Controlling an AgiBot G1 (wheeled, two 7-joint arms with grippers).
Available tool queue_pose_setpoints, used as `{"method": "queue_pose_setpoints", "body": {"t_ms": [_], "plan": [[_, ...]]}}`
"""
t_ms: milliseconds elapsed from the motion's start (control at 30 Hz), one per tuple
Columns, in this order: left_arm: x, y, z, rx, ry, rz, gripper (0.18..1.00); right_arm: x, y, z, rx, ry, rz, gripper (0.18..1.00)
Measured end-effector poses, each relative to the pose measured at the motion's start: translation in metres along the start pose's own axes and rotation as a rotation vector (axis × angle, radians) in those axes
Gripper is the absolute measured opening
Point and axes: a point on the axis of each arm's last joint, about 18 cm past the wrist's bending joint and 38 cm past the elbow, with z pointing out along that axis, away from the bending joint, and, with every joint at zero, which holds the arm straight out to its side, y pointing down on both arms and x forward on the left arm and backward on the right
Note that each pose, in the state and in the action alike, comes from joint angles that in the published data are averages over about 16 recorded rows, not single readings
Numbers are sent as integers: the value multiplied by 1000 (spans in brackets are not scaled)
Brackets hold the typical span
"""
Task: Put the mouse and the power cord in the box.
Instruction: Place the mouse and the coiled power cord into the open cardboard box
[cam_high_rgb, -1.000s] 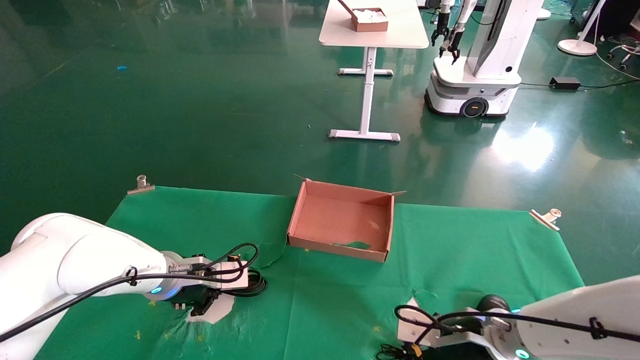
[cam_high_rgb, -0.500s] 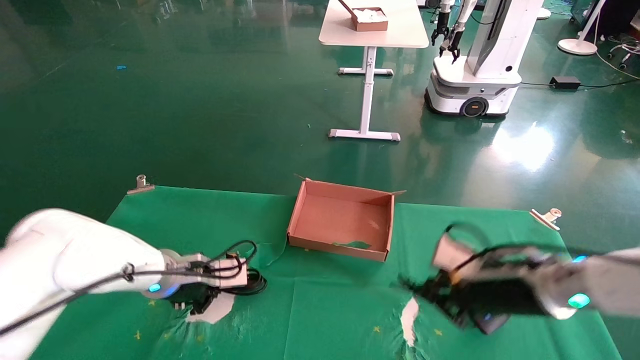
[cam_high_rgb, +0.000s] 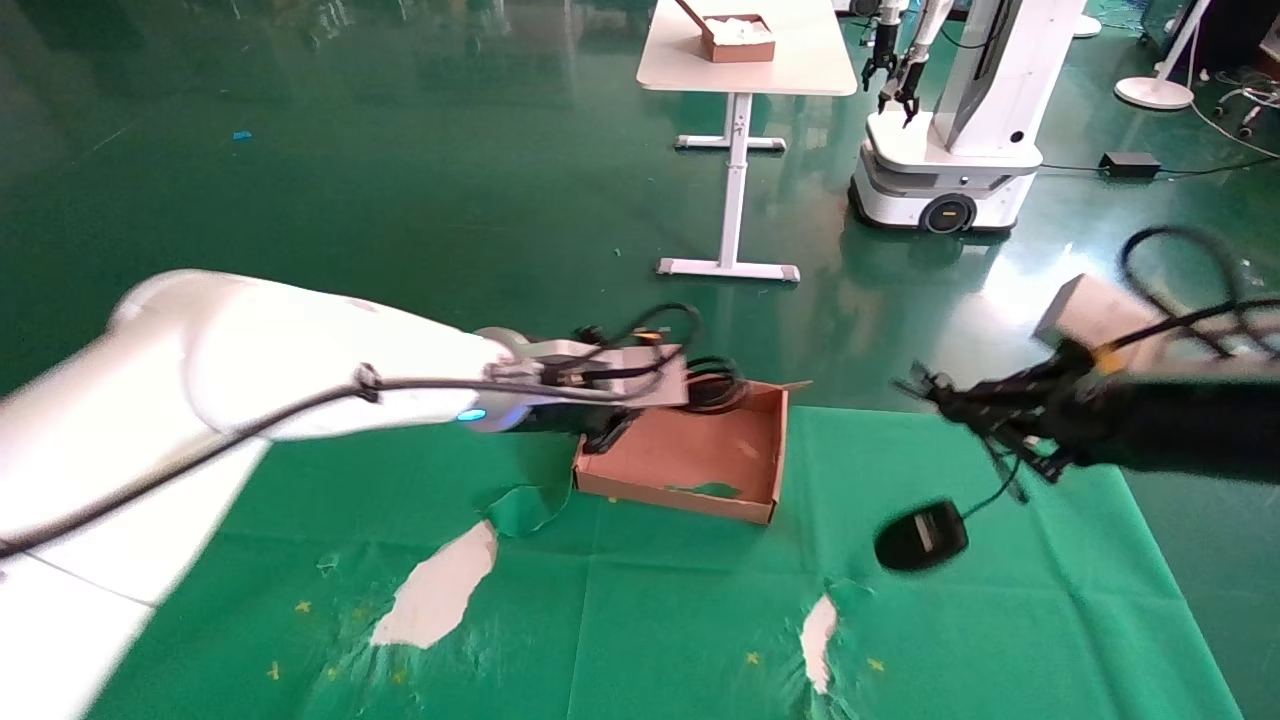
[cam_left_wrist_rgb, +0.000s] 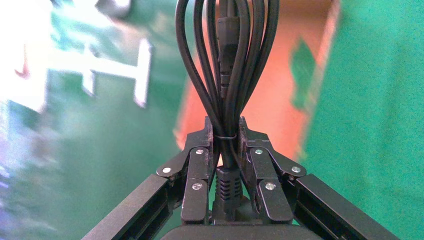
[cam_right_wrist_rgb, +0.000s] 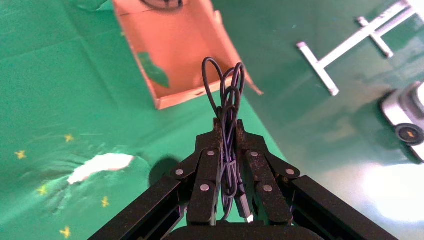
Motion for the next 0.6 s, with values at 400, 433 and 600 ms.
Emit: {"method": "queue_pose_setpoints", "body": {"t_ms": [400,433,600], "plan": [[15,-21,38,27,-171,259,272,4,-13,-29,45,3,0,221],[15,-20,40,25,-177,266,273,4,-14,-29,48,1,-1,221],[16,-20,43,21,-189,275,285,0,-18,-30,56,-8,-6,220]]}}
